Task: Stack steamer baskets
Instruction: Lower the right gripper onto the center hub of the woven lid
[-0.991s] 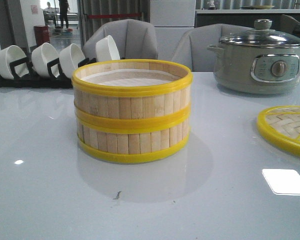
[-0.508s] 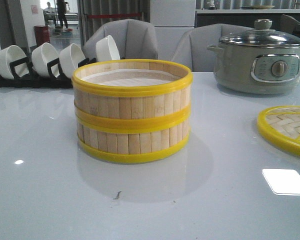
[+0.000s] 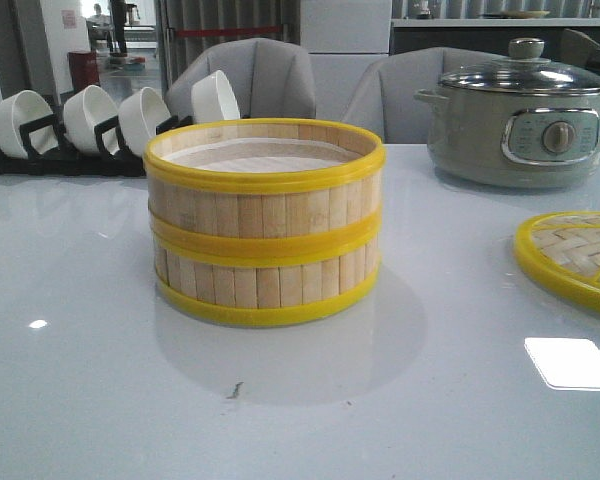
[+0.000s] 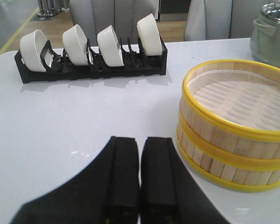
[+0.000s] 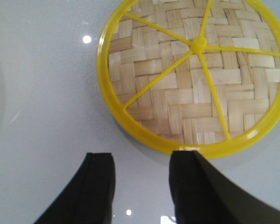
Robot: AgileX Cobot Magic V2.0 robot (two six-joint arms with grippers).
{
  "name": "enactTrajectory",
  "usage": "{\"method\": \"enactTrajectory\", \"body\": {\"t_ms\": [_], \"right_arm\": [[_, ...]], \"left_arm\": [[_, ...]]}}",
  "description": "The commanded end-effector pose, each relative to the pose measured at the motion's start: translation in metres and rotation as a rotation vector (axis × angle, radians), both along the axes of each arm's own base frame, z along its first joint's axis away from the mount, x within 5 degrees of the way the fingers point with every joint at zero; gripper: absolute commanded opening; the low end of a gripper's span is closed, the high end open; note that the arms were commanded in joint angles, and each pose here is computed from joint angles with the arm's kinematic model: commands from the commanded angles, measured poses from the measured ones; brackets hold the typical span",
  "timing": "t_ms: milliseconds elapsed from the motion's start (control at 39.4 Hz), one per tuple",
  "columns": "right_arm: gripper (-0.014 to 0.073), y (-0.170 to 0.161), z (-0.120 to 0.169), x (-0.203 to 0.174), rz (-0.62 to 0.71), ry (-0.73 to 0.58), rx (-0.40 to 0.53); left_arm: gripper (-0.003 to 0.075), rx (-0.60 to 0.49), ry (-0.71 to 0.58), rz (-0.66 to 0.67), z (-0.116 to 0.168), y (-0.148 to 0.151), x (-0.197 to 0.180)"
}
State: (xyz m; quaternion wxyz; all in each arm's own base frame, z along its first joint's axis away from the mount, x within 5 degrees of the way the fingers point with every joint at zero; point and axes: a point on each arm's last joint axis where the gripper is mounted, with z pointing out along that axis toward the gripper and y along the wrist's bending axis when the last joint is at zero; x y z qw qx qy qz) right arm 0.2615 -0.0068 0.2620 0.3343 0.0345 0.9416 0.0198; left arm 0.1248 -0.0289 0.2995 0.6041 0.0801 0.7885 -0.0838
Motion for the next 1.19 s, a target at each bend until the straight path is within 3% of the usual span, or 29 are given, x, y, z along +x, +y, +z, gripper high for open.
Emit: {"method": "enactTrajectory", "body": {"t_ms": [0, 432, 1169], "right_arm": [[0.0392, -0.011, 0.018, 0.029, -0.022, -0.099, -0.026], [0.0392, -0.038, 0.009, 0.102, -0.073, 0.048, -0.011], [0.0392, -0.05, -0.021, 0.125, -0.102, 0.055, -0.011]], "left_arm": [[0.0106, -0.045, -0.115, 0.012, 0.018, 0.0, 0.001], [0.0106, -0.045, -0.115, 0.012, 0.018, 0.0, 0.001], [0.0106, -0.045, -0.115, 0.012, 0.018, 0.0, 0.001]]}}
